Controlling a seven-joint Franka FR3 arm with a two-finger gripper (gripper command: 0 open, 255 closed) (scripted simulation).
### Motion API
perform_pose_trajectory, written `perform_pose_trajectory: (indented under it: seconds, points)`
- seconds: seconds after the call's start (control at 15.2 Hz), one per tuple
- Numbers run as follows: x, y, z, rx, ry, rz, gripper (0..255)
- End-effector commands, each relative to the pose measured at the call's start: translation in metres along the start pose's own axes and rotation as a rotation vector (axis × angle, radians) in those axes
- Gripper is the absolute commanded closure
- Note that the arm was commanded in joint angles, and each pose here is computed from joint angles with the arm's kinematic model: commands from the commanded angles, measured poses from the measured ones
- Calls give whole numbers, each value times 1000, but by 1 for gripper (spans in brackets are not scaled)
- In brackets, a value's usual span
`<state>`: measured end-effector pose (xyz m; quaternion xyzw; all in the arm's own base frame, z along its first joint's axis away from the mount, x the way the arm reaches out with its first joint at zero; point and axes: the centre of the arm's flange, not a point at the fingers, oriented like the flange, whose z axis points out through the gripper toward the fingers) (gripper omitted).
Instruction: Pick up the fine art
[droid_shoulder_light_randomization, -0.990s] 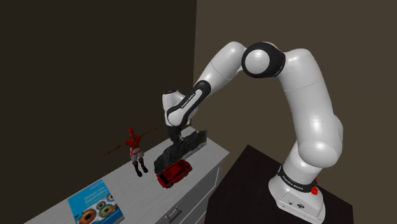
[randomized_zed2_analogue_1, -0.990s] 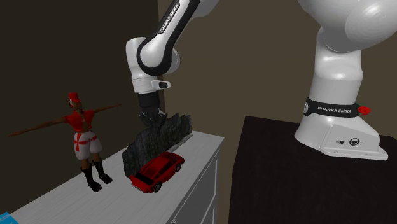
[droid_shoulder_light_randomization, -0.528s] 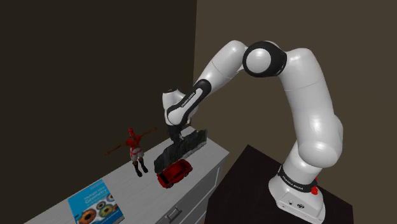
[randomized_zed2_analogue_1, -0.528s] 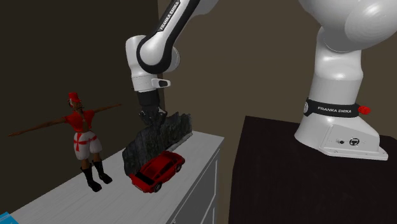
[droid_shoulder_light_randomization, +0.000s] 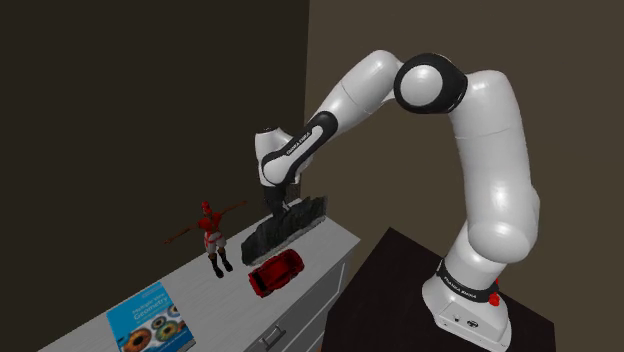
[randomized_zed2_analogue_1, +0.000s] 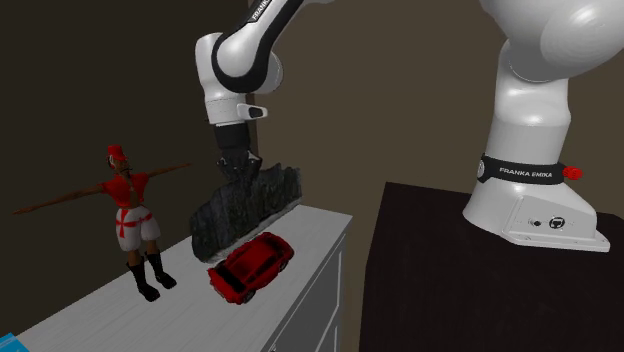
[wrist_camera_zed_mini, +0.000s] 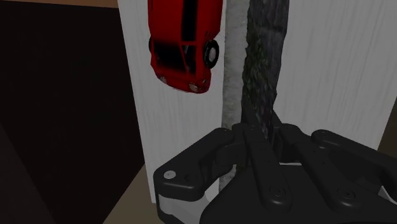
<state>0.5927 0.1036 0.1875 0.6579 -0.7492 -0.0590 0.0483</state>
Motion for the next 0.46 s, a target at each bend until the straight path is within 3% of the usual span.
perform_pose_trajectory:
  seconds: [0.0, 0.4]
  points:
    - [-1, 1, -10, 0, 0, 0, 255]
    - [-1, 4, -32, 0, 0, 0, 255]
